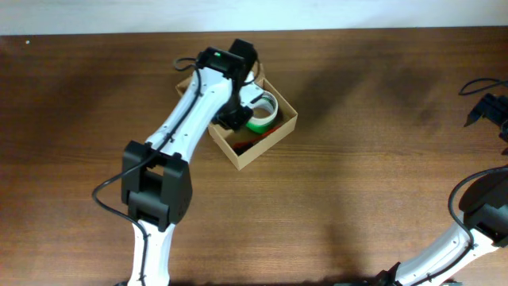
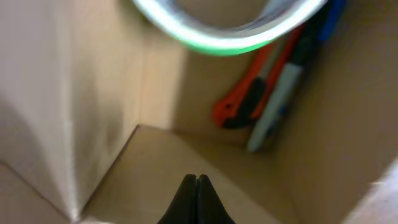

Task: Pack container
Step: 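Withdraw the left gripper up and out of the box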

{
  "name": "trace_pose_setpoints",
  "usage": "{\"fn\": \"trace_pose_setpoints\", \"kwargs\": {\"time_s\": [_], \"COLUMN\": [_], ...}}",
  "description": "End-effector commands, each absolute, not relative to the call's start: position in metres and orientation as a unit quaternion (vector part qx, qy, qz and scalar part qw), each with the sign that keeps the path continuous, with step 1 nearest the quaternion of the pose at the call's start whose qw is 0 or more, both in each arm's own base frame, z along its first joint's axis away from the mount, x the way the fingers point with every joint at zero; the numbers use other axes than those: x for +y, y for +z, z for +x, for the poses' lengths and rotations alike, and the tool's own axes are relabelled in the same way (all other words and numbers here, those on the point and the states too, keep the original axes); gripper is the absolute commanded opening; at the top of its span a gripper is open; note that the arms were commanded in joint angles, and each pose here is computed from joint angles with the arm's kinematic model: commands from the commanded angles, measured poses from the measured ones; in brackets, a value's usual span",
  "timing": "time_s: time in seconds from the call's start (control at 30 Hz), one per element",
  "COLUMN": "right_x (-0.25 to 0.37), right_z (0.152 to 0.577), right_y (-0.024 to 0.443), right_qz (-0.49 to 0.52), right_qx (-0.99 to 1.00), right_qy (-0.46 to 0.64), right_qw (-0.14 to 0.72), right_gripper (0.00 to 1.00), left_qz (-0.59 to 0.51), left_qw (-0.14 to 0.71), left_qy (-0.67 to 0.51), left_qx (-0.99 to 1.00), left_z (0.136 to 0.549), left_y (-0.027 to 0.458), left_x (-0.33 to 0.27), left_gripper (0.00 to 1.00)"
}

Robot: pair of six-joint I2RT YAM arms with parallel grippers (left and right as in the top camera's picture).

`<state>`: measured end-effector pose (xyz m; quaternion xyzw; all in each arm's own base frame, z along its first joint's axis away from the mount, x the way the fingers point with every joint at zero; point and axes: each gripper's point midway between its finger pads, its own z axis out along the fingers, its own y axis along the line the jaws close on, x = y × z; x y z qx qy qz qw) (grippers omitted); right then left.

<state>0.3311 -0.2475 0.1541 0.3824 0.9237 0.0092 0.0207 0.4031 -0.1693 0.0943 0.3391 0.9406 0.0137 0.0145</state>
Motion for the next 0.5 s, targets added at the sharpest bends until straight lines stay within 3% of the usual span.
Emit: {"fn": "trace_pose_setpoints", "kwargs": {"time_s": [0.0, 0.47], "right_x": [-0.246, -0.246], "right_z": [0.332, 0.332], "right_y": [0.152, 0.152], "right_qz": [0.384, 0.384], "right_qx": [0.923, 0.923], "right_qy": [0.015, 0.015], "right_qw": [0.019, 0.019], "right_gripper": [0.99, 0.99], "left_qz": [0.306, 0.283], "left_qw": [0.013, -0.003], "left_qy": [0.006, 0.007], "left_qx": [0.952, 0.959], "left_z": [0.409, 0.423], "left_y": [0.093, 0.07], "left_x": [-0.152, -0.121], "left_gripper": [0.02, 0.02]}}
